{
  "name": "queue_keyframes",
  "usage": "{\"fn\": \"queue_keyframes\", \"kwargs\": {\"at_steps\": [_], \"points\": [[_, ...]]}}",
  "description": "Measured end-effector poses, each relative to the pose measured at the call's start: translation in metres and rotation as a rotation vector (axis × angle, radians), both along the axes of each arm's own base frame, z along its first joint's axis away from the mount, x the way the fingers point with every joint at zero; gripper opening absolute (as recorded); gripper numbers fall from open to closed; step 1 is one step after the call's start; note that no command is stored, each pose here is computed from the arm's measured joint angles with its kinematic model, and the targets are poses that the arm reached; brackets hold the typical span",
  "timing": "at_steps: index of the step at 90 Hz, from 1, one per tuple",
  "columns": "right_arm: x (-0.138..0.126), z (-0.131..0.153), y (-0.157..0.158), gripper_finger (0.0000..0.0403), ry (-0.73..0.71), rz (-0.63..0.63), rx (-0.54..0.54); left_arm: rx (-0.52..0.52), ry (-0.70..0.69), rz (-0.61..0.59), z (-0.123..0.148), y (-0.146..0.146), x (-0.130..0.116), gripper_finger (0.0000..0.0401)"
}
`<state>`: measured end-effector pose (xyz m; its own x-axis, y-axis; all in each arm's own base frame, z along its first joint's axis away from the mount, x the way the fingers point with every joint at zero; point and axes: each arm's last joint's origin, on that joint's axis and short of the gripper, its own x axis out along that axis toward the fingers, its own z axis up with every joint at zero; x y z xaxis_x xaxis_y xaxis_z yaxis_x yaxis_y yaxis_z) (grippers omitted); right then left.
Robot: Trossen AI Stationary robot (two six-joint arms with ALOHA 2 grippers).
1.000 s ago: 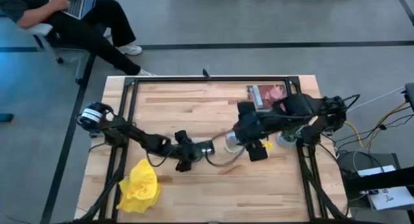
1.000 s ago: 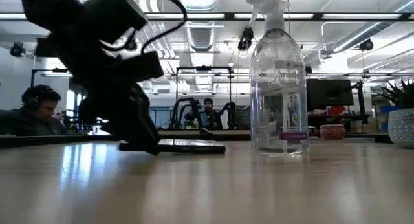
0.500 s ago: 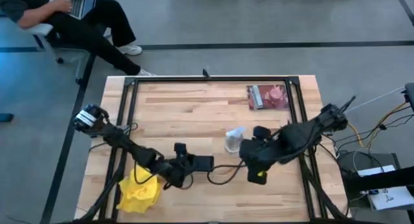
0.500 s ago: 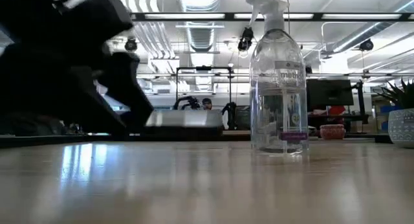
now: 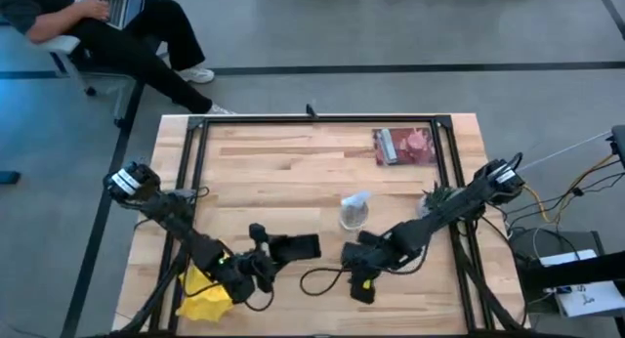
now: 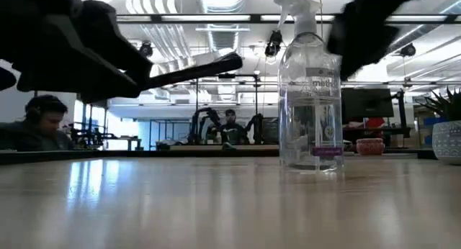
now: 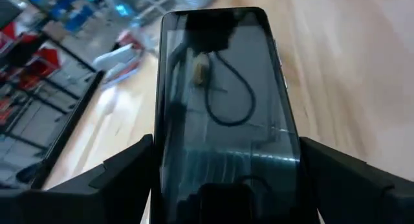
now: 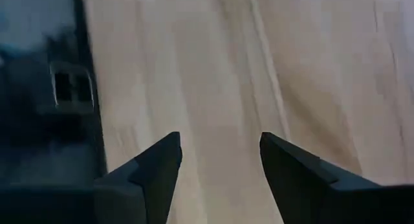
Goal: Apply microfiber cloth
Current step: Spray the black cellphone with the spray bottle
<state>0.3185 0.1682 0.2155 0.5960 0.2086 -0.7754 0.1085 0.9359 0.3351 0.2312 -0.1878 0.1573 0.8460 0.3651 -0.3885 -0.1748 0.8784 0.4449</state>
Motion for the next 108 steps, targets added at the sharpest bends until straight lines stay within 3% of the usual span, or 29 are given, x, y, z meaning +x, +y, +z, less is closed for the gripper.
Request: {"fn": "queue_keyframes", "kwargs": {"at_steps": [8, 17, 30, 44, 68, 83, 108], "points": [[0.006, -0.011, -0.006, 0.0180, -0.155, -0.048, -0.031, -0.029, -0.020, 0.019, -0.004, -0.001, -0.005, 0.0327], [0.007, -0.021, -0.012, 0.0172, -0.264, -0.102, 0.012, -0.037, -0.043, 0.034, -0.005, -0.003, -0.009, 0.0327], [0.006, -0.023, -0.011, 0.0171, -0.461, -0.127, 0.109, 0.012, -0.076, 0.069, -0.003, -0.002, -0.010, 0.0327], [0.007, -0.014, -0.013, 0.0180, -0.629, -0.203, 0.117, 0.108, -0.100, 0.099, 0.002, -0.003, -0.009, 0.0327], [0.010, -0.008, -0.016, 0.0196, -0.673, -0.326, 0.047, 0.177, -0.092, 0.072, 0.014, -0.010, -0.002, 0.0327], [0.008, -0.004, -0.017, 0.0192, -0.682, -0.339, 0.048, 0.192, -0.104, 0.038, 0.030, -0.023, 0.000, 0.0327], [-0.012, 0.019, -0.024, 0.0192, -0.619, -0.384, 0.011, 0.216, -0.104, 0.033, 0.033, -0.028, -0.004, 0.0327]]}}
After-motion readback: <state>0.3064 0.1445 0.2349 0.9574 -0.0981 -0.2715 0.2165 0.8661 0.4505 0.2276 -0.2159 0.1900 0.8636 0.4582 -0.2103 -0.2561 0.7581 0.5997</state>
